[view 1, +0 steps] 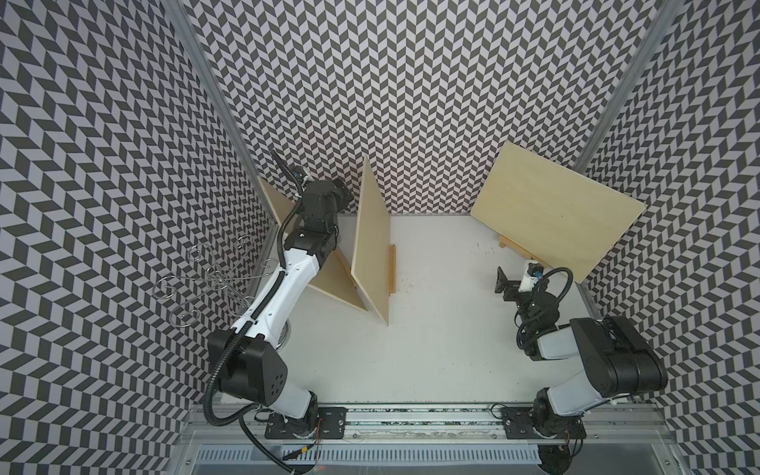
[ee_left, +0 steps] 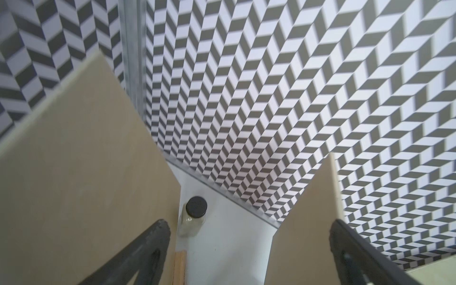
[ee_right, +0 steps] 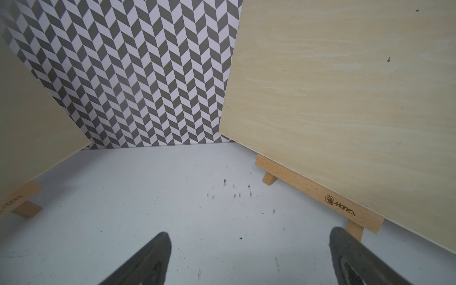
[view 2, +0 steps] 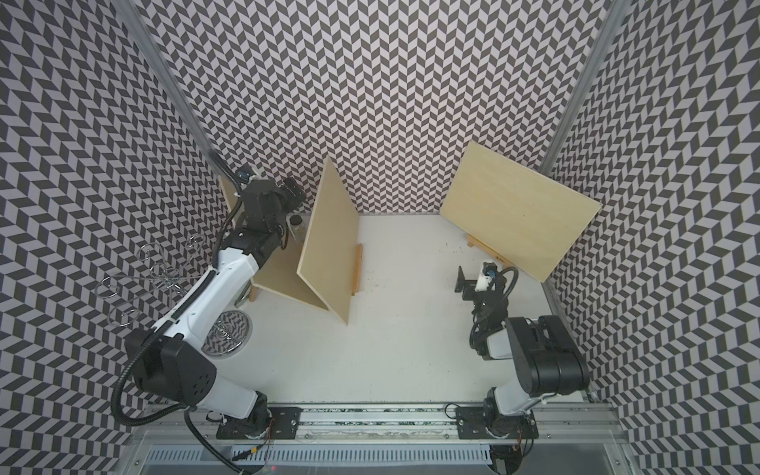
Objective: Assemble the easel
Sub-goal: Adjust the easel at the center of the board.
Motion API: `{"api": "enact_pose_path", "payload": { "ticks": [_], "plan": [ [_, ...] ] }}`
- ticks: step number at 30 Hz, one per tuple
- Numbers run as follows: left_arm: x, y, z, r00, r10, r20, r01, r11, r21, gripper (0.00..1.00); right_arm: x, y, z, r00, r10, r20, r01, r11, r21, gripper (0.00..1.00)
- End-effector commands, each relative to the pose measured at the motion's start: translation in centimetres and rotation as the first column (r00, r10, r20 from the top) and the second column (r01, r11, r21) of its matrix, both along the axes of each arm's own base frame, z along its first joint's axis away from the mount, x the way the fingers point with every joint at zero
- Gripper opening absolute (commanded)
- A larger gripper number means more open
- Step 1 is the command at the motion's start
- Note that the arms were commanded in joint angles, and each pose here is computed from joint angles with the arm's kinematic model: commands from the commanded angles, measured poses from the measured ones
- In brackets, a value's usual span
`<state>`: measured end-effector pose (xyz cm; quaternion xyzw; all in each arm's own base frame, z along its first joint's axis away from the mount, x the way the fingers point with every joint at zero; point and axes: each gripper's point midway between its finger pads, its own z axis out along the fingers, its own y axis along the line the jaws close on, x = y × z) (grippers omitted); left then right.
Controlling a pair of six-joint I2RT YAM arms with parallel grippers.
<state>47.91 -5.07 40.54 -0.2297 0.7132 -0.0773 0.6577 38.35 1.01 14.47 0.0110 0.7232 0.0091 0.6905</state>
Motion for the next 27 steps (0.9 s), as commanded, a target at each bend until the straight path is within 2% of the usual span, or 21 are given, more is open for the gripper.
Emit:
{"api": "enact_pose_path", "payload": {
  "ticks": [1,4,7,9,13,14,15,16,17,21,22,24,27],
  "plan": [
    [-2.0,-4.5,6.6,0.966,-0.228,0.123,0.206,0.964,0.167,0.99,0.0,0.0,1.1,0.999,0.007,0.047,-0.007,1.0,-0.014,0.99],
    [-5.0,-10.9,8.8,0.872,-0.465,0.155,0.417,0.87,0.263,0.99,0.0,0.0,1.1,0.999,0.007,0.048,-0.007,1.0,-0.014,0.99],
    [-9.1,-17.5,7.6,0.742,-0.662,0.11,0.599,0.727,0.336,0.99,0.0,0.0,1.1,0.999,0.007,0.048,-0.006,1.0,-0.014,0.99],
    [-12.2,-21.3,4.9,0.625,-0.779,0.055,0.722,0.603,0.34,0.99,0.0,0.0,1.1,0.999,0.007,0.048,-0.007,1.0,-0.015,0.99],
    [-17.8,-25.9,-3.8,0.376,-0.919,-0.118,0.897,0.329,0.296,0.99,0.0,0.0,1.1,0.999,0.008,0.049,-0.007,1.0,-0.014,0.99],
    [-18.9,-26.2,-6.2,0.322,-0.934,-0.153,0.925,0.276,0.262,0.99,0.0,0.0,1.1,0.999,0.008,0.048,-0.007,1.0,-0.014,0.99],
    [-19.6,-26.1,-7.9,0.296,-0.94,-0.17,0.938,0.252,0.24,0.99,0.0,0.0,1.1,0.999,0.008,0.048,-0.007,1.0,-0.014,0.99],
    [-20.2,-25.8,-10.1,0.286,-0.939,-0.193,0.944,0.241,0.226,0.99,0.0,0.0,1.0,0.999,0.007,0.047,-0.007,1.0,-0.014,0.99],
    [-20.5,-25.2,-12.2,0.296,-0.931,-0.214,0.941,0.246,0.232,0.99,0.0,0.0,1.1,0.999,0.007,0.048,-0.007,1.0,-0.015,0.99],
    [-20.6,-22.7,-18.4,0.375,-0.879,-0.296,0.908,0.284,0.307,0.99,0.0,0.0,1.1,0.999,0.006,0.047,-0.006,1.0,-0.014,0.99],
    [-20.2,-21.8,-19.4,0.419,-0.852,-0.314,0.891,0.318,0.325,0.99,0.0,0.0,1.0,0.999,0.007,0.047,-0.007,1.0,-0.014,0.99],
    [-19.2,-20.2,-20.5,0.464,-0.826,-0.32,0.87,0.359,0.337,0.99,0.0,0.0,1.1,0.999,0.009,0.048,-0.008,1.0,-0.015,0.99],
    [-18.5,-18.5,-21.6,0.462,-0.825,-0.326,0.873,0.356,0.334,0.99,0.0,0.0,1.1,0.999,0.008,0.048,-0.007,1.0,-0.013,0.99]
  ]
}}
